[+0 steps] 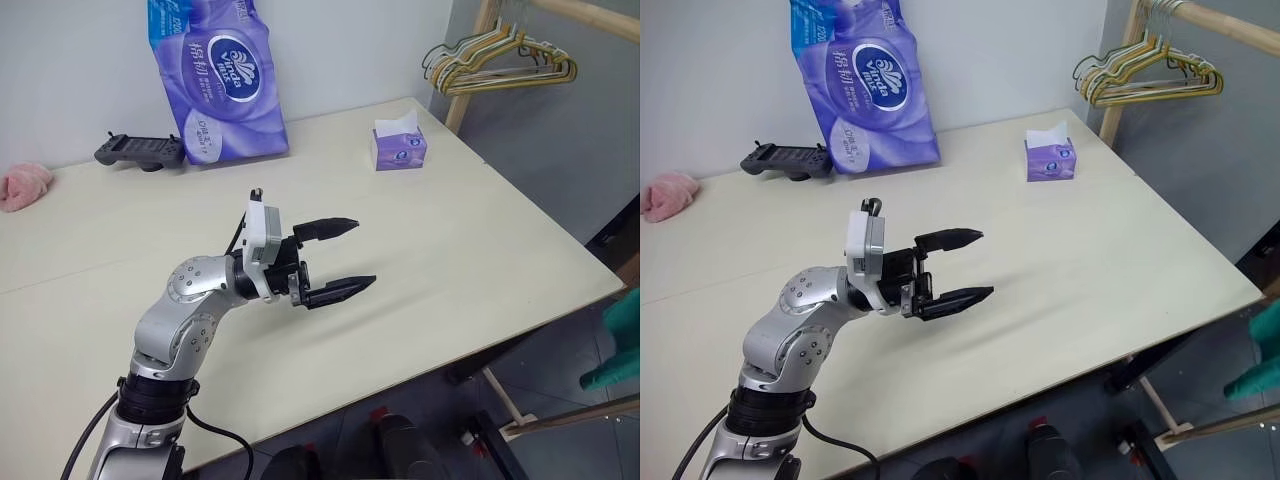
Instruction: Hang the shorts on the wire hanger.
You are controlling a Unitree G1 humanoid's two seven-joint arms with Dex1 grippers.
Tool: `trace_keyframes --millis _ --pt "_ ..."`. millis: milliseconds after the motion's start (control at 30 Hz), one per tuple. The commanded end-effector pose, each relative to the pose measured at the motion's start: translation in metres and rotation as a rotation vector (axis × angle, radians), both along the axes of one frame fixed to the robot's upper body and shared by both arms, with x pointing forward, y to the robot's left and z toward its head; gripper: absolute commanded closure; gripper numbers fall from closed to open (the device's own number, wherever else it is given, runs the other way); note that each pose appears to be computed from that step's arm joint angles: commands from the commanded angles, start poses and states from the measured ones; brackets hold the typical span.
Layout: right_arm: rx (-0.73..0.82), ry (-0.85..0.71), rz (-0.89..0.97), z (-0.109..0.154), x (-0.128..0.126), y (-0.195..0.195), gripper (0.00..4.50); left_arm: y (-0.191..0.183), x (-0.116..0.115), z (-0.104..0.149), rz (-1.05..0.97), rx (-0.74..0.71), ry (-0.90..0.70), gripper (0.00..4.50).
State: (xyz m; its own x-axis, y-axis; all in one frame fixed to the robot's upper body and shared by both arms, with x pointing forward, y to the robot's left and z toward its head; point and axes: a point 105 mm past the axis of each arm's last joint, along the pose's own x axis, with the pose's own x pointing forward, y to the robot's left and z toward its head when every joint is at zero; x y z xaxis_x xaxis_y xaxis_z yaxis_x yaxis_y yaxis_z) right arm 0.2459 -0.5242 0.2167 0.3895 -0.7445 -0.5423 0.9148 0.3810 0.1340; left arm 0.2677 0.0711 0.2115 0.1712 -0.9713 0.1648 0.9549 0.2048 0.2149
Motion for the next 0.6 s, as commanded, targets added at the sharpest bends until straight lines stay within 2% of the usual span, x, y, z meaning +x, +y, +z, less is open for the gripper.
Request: trace_keyframes --millis 33,367,600 --pt "-0.069 -0.015 -0.007 0.019 -0.009 -0.008 0.03 0.000 -0.006 0.010 -0.015 -0.009 -0.045 0.00" --pt "-0.096 0.136 0.125 0.021 -0.019 0.011 0.03 -0.002 -0.008 0.008 -0.023 -0.016 -0.037 0.00" --pt "-0.135 0.160 0.121 0.032 -0.044 0.035 0.03 -0.004 -0.008 0.007 -0.034 -0.026 -0.032 0.00"
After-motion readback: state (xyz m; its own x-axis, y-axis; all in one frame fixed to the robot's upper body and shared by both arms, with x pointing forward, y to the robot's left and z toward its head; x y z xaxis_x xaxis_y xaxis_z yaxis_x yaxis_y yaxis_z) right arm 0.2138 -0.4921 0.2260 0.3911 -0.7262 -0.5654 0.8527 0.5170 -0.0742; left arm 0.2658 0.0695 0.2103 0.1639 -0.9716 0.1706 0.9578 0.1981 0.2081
